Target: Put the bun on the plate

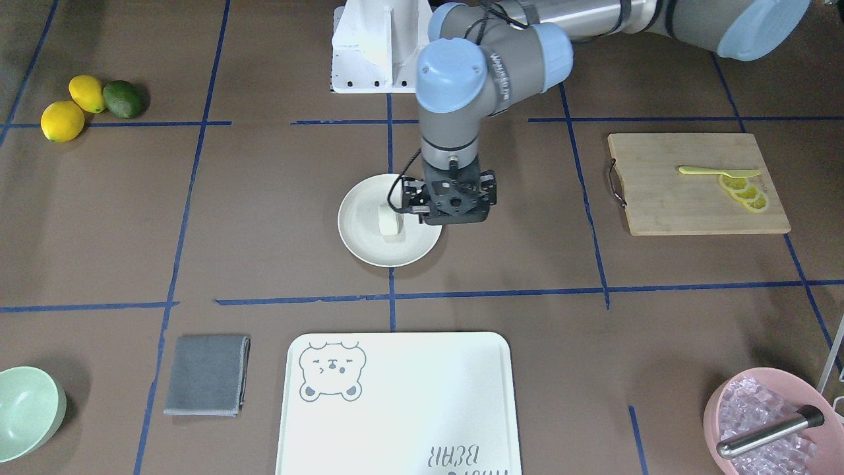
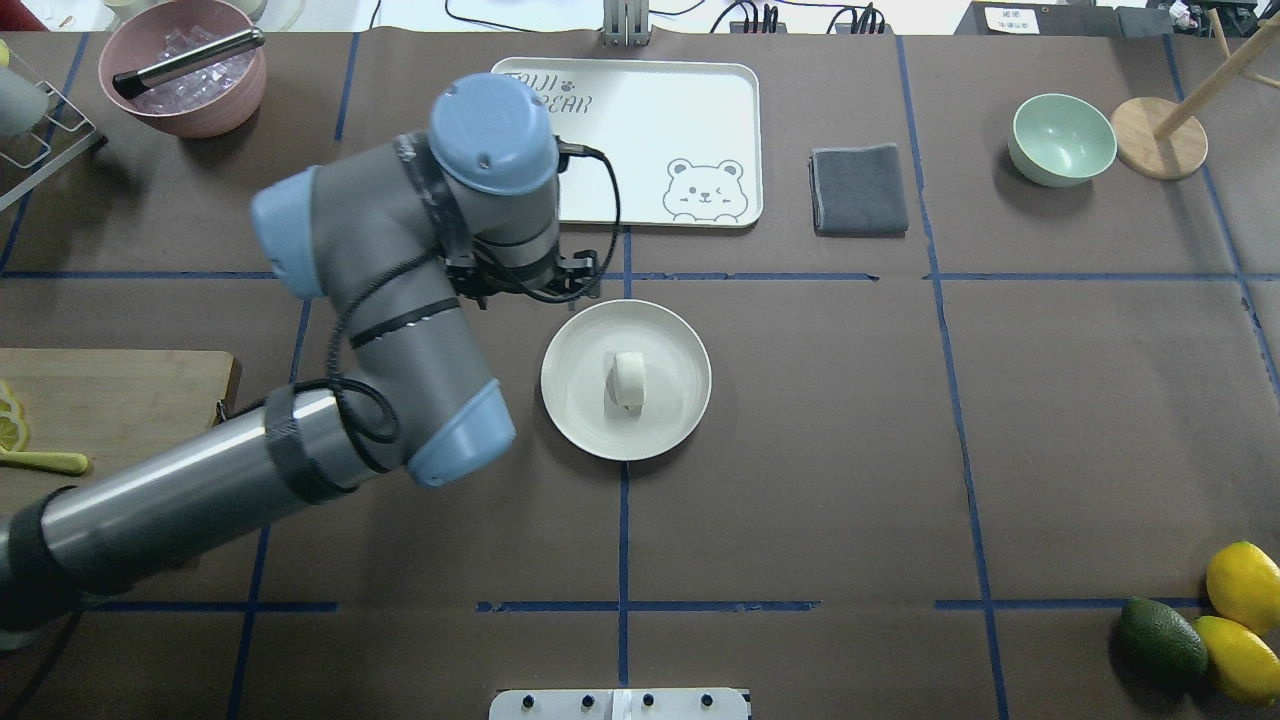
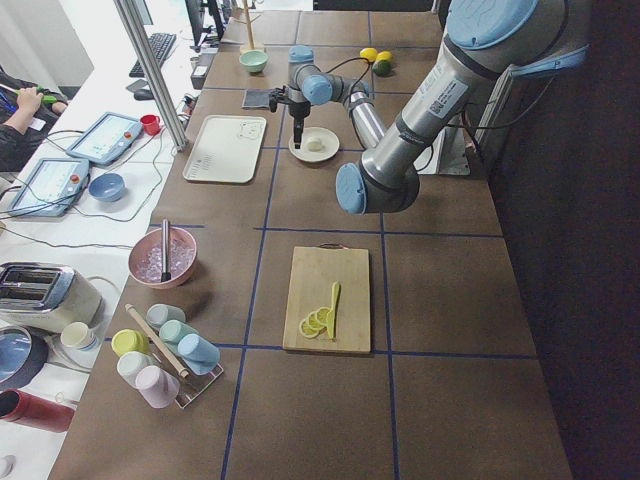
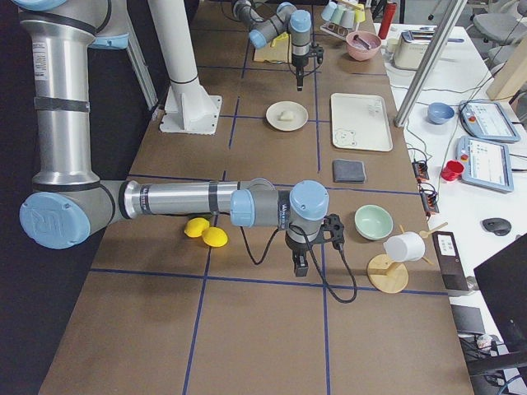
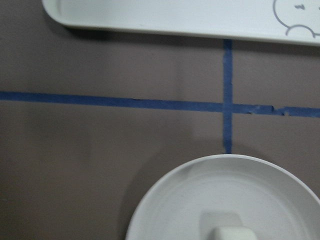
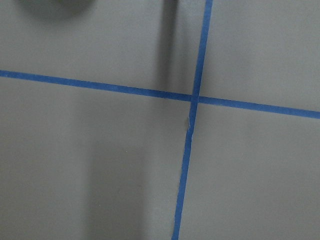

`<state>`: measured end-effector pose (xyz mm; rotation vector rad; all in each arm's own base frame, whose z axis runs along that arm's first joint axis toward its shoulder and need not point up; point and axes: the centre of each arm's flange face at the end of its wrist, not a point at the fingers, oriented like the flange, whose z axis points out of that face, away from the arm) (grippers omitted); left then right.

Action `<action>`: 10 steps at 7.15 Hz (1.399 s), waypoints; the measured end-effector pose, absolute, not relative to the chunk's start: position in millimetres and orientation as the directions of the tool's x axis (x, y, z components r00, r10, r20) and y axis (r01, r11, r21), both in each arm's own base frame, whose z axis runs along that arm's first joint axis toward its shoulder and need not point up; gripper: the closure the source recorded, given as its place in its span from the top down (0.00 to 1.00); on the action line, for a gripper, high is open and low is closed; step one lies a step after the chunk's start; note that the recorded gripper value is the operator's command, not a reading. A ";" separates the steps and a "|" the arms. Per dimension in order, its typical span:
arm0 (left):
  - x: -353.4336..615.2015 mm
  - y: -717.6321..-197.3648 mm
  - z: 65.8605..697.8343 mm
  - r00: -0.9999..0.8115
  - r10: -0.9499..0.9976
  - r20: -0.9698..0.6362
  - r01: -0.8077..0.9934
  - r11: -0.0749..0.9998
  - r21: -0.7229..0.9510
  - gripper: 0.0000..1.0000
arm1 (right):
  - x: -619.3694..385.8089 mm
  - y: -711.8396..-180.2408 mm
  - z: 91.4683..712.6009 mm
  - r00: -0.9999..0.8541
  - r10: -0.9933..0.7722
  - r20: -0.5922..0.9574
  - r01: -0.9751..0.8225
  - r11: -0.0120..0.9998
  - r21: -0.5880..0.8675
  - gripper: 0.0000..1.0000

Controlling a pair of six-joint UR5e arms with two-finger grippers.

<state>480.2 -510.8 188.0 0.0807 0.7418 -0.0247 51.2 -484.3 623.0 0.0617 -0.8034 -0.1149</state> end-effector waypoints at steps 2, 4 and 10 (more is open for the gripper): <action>356.6 -533.1 260.8 0.733 0.110 -0.672 -0.050 0.993 0.108 1.00 | 56.5 -486.1 622.9 0.689 -0.120 0.715 0.070 0.993 0.100 1.00; 230.3 -562.4 343.6 0.744 0.218 -0.631 -0.149 0.975 0.162 1.00 | 61.4 -484.5 626.1 0.684 -0.106 0.722 0.057 0.994 0.092 1.00; -68.6 -536.5 621.0 0.690 0.144 -0.710 -0.153 0.987 0.052 1.00 | 63.0 -481.3 630.3 0.683 -0.096 0.724 0.052 0.995 0.083 1.00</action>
